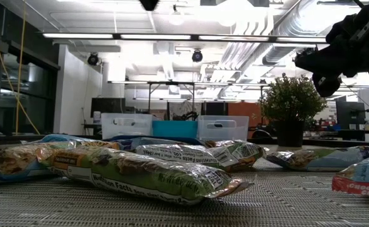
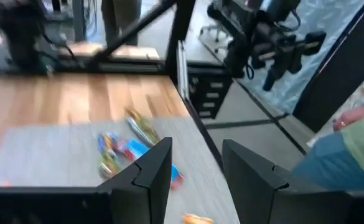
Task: Pick and place Granola Bars by type
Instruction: Put the red granola bar into the left transparent bin
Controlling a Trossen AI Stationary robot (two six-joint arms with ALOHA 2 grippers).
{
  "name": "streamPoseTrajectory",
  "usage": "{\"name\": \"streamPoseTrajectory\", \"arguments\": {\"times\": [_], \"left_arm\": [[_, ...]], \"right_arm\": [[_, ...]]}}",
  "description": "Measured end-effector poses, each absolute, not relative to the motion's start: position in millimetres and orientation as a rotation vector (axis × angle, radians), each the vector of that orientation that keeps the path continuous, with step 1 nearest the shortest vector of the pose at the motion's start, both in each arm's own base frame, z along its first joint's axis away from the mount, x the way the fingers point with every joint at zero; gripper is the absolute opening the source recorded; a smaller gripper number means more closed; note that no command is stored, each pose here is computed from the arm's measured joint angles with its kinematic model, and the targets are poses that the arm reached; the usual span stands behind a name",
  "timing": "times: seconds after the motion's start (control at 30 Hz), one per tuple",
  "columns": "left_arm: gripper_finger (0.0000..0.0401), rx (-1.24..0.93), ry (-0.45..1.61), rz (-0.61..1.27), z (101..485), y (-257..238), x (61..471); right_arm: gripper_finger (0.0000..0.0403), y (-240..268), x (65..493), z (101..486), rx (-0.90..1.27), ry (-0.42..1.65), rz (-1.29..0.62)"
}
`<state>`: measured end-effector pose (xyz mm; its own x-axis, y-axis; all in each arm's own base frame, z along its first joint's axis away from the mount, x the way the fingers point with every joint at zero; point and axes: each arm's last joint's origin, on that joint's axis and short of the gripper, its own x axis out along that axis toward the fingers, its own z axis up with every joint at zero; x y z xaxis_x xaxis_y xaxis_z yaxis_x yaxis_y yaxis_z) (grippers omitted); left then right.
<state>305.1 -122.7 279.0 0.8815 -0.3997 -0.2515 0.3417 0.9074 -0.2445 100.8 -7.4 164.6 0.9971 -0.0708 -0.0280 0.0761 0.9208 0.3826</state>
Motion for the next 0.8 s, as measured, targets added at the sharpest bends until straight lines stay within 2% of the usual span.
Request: {"name": "streamPoseTrajectory", "arguments": {"times": [0.17, 0.4, 0.6, 0.8], "left_arm": [[0.0140, -0.233, 0.446, -0.306, 285.9, -149.7, 294.0], [0.0140, -0.162, 0.561, -0.083, 328.0, -170.3, 296.3], [0.0140, -0.196, 0.524, 0.072, 357.5, -189.6, 330.5], [0.0140, -0.234, 0.581, 0.198, 353.7, -210.5, 372.2]], "right_arm": [[0.0000, -7.4, 100.8, 164.6, 0.393, 0.014, -0.075], [0.0000, -7.4, 100.9, 164.6, 0.394, 0.014, -0.075], [0.0000, -7.4, 100.8, 164.6, 0.393, 0.014, -0.075], [0.0000, -7.4, 101.4, 163.8, 0.394, 0.023, -0.077]]}}
